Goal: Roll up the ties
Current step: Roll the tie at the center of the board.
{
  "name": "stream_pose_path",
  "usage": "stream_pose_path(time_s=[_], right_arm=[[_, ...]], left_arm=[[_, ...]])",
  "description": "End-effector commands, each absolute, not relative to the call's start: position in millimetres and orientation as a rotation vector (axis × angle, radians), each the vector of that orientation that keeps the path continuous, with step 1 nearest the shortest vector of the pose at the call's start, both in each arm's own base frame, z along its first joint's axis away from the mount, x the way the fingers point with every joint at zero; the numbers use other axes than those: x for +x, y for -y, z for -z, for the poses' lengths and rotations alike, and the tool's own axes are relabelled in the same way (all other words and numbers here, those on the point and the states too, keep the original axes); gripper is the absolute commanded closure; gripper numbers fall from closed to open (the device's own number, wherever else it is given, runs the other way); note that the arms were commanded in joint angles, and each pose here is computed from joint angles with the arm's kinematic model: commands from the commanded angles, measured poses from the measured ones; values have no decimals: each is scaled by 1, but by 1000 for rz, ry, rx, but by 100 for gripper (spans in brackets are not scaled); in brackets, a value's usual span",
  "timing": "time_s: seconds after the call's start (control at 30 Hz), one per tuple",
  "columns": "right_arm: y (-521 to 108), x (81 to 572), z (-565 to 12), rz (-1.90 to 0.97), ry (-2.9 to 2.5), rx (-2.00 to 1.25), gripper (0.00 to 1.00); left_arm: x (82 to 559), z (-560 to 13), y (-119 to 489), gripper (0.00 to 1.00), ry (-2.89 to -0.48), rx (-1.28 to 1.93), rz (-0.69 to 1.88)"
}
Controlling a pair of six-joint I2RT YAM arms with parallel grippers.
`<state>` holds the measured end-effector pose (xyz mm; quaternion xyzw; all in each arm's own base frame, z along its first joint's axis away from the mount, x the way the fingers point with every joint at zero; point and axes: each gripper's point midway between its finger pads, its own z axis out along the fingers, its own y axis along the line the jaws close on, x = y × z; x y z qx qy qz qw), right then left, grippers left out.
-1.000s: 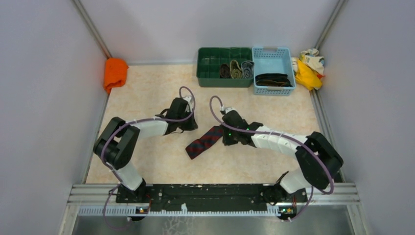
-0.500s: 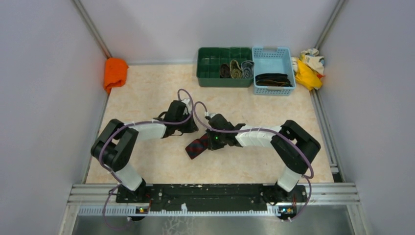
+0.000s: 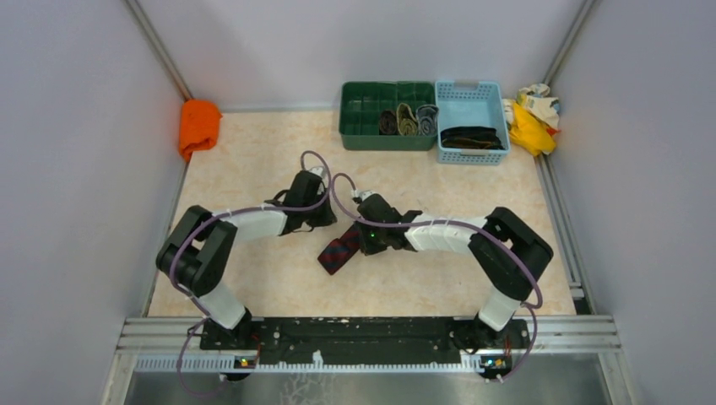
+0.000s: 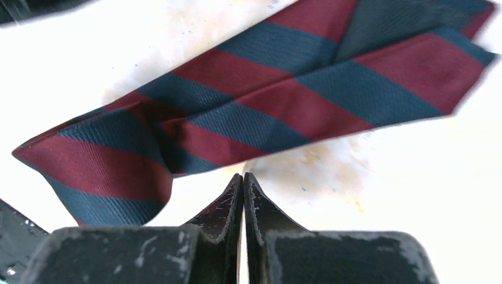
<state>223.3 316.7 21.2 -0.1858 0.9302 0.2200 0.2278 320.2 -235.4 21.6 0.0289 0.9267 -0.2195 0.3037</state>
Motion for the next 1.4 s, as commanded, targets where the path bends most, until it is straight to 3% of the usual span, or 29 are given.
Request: stream_pose_path(time_s=[0.0, 0.17, 0.33, 0.6, 1.1, 1.37], right_arm=[[-295, 231, -59, -449, -2433, -538, 100], [-296, 223, -105, -465, -2274, -597, 100], [-315, 212, -134, -580, -2202, -720, 100], [-353, 202, -122, -697, -2212, -903, 100], [-386, 197, -99, -769, -2263, -1003, 100], [-371, 229, -86, -623, -2309, -883, 100]], left_arm=[[326, -15, 168, 100, -2491, -213, 259], [331, -72, 142, 100, -2273, -412, 282], [294, -95, 128, 100, -2255, -491, 310], [233, -114, 118, 100, -2268, -547, 346], [210, -61, 138, 100, -2436, -493, 398], [207, -52, 154, 100, -2469, -444, 469]])
